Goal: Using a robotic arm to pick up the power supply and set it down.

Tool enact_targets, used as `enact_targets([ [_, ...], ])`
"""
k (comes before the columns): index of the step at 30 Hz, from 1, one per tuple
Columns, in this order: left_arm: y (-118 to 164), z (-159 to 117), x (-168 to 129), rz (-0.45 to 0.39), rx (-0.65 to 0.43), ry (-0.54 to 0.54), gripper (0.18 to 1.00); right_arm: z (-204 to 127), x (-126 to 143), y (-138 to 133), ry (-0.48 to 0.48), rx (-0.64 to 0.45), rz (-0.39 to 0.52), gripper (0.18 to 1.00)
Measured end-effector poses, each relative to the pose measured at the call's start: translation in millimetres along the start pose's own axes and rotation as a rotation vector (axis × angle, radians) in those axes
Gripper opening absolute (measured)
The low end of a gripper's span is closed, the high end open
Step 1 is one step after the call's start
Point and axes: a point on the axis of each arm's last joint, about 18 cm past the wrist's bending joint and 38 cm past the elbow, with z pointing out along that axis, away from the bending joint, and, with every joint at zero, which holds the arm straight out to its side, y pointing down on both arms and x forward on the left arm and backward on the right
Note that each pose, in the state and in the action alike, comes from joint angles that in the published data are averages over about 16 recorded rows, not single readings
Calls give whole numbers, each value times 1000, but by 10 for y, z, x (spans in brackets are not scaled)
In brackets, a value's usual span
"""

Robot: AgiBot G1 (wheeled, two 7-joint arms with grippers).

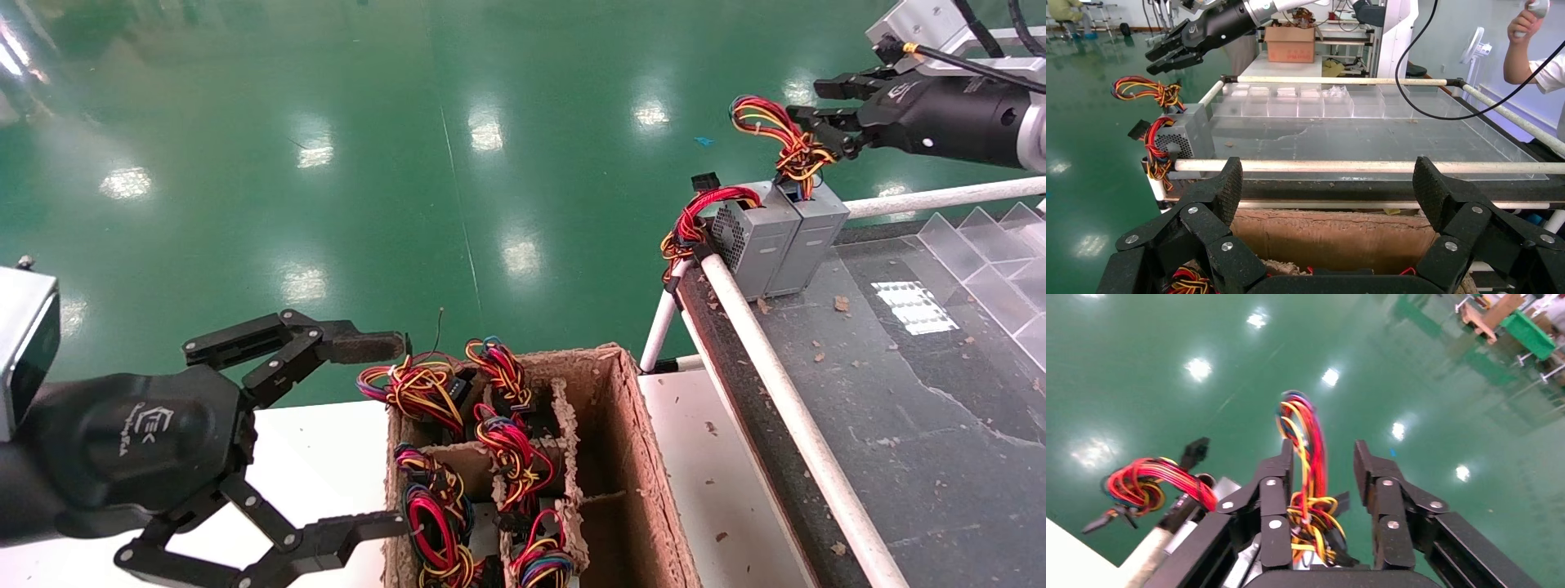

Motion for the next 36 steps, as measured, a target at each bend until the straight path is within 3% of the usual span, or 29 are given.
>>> enact_targets([
  [4,0,0,0,0,0,0,1001,-13,-32,-22,-15,33,23,411],
  [20,1,-1,-1,0,0,0,1001,-221,-316,24,-118,198,108,771],
  [26,1,-1,-1,0,0,0,1001,-353,-490,45,-182,255,132,874],
  [36,1,-1,-1,0,0,0,1001,-627,-834,52,-312,340,163,972],
])
